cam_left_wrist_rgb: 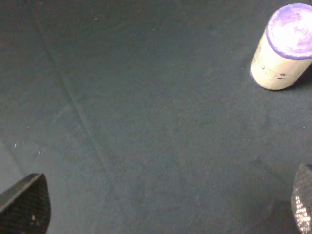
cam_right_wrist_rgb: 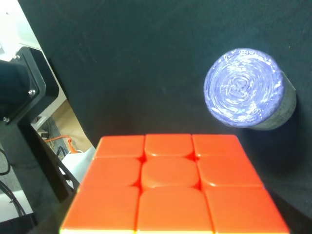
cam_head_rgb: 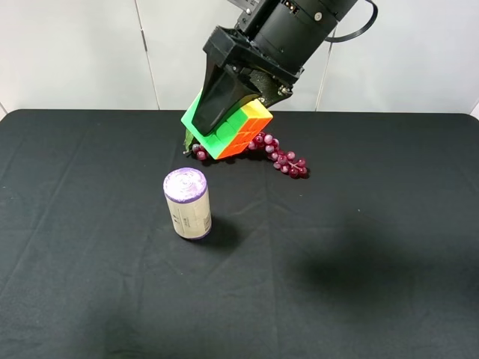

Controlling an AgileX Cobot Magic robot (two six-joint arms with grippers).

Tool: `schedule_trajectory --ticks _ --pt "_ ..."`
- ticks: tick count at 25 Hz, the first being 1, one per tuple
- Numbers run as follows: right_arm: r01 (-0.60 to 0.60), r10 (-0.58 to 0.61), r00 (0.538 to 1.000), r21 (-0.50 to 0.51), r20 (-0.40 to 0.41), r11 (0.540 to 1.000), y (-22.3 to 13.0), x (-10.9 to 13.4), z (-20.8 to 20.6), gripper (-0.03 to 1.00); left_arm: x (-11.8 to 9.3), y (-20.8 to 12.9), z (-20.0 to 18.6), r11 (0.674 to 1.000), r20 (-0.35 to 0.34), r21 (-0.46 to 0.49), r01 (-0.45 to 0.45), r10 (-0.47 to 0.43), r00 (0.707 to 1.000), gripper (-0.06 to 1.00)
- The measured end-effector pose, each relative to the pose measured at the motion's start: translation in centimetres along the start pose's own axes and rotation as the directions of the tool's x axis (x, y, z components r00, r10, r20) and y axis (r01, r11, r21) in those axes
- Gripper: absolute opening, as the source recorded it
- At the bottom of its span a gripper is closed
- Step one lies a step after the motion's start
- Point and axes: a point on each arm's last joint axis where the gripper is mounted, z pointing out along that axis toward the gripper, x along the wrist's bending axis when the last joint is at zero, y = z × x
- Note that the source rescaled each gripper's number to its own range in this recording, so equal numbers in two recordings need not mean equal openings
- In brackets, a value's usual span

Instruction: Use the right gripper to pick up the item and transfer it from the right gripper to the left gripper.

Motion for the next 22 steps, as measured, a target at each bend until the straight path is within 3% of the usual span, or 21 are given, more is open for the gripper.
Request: schedule_trajectory --ticks 10,22 --pt "-0.062 0.063 0.998 -0.034 0.015 0.997 0.3 -0.4 -0.2 0.0 -2.2 4.5 4.1 0.988 0.107 0.015 -0.151 0.149 0.983 0.98" --pt "-0.149 0.153 0.987 -0.071 0.05 0.986 0.4 -2.1 -1.1 0.0 -6.8 6.9 8.7 0.95 0.186 -0.016 -0.313 0.31 0.932 0.98"
